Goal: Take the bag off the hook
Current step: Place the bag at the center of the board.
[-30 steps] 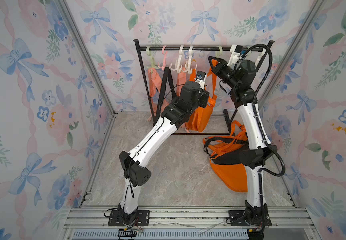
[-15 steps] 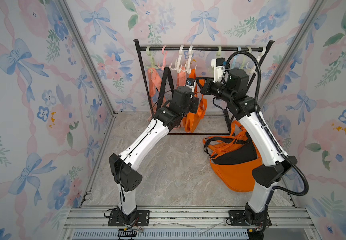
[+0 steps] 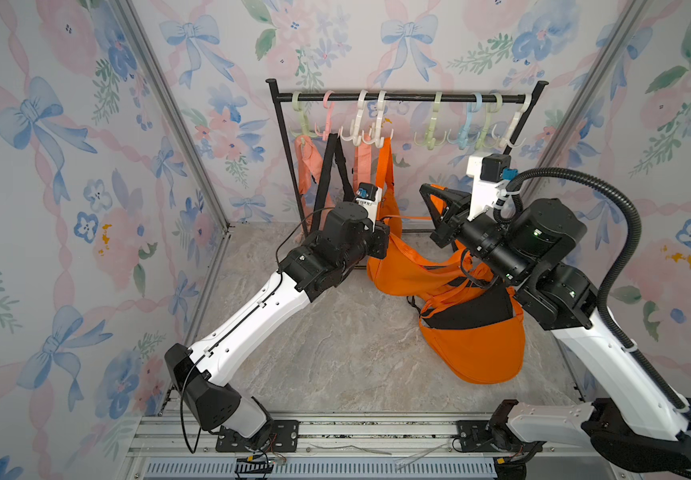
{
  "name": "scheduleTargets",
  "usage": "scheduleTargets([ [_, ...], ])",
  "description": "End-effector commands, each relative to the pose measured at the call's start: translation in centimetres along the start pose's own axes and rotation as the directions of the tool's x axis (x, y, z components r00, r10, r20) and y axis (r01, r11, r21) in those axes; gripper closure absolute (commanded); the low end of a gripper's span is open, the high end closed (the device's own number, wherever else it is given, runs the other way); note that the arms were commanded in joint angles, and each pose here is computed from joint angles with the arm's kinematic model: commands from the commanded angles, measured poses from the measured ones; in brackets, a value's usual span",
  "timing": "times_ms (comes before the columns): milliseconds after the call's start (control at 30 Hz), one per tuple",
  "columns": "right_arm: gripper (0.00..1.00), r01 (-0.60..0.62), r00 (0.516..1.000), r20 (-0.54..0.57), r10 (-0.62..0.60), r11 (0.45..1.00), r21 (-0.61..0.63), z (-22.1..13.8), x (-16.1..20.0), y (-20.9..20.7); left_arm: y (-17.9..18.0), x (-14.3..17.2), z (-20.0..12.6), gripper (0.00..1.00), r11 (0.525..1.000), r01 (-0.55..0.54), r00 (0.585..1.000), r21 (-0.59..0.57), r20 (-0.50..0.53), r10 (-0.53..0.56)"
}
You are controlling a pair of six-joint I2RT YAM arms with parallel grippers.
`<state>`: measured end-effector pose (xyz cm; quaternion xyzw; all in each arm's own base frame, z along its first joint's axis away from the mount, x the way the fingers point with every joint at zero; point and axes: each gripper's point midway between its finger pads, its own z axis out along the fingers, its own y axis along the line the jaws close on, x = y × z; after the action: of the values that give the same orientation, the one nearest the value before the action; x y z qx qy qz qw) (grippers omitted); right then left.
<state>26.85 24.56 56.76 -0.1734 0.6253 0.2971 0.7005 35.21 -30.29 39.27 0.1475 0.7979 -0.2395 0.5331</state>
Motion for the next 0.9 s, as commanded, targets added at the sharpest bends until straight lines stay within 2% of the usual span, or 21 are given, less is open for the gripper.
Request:
scheduleTargets([
  [0,1.0,0.049,0.998,-0.052,-0.044,0.993,0.104,0.2,1.9,-1.3,1.5,4.5,-0.2,1.0,0.994,0.098,0.991,-0.039,-0.087,-0.101],
  [100,1.0,0.066,0.982,-0.183,-0.037,0.986,0.155,2.3,6.6,-2.5,3.4,8.6,-0.8,1.0,0.983,0.153,0.977,-0.099,-0.134,-0.166],
  [200,1.0,0.015,0.953,-0.301,0.041,0.984,0.18,4.9,12.4,-4.0,6.4,13.1,-0.8,1.0,0.956,0.229,0.948,-0.183,-0.179,-0.262],
  [333,1.0,-0.076,0.899,-0.405,0.167,0.97,0.231,7.9,20.2,-6.2,11.3,20.4,0.6,1.0,0.879,0.388,0.861,-0.276,-0.232,-0.453],
  [433,1.0,-0.1,0.87,-0.45,0.202,0.965,0.24,9.6,23.8,-7.0,14.1,23.2,1.5,1.0,0.838,0.44,0.823,-0.324,-0.228,-0.52],
  [567,1.0,-0.105,0.858,-0.47,0.207,0.967,0.233,11.3,25.5,-7.4,16.9,23.5,2.1,1.0,0.826,0.414,0.833,-0.382,-0.207,-0.513],
  [600,1.0,-0.102,0.845,-0.491,0.21,0.966,0.238,12.0,27.1,-7.7,17.6,23.5,2.2,1.0,0.822,0.412,0.834,-0.393,-0.201,-0.514],
  [867,1.0,-0.152,0.806,-0.533,0.257,0.96,0.234,14.2,30.7,-9.3,22.9,23.4,3.8,1.0,0.776,0.424,0.821,-0.468,-0.163,-0.547],
])
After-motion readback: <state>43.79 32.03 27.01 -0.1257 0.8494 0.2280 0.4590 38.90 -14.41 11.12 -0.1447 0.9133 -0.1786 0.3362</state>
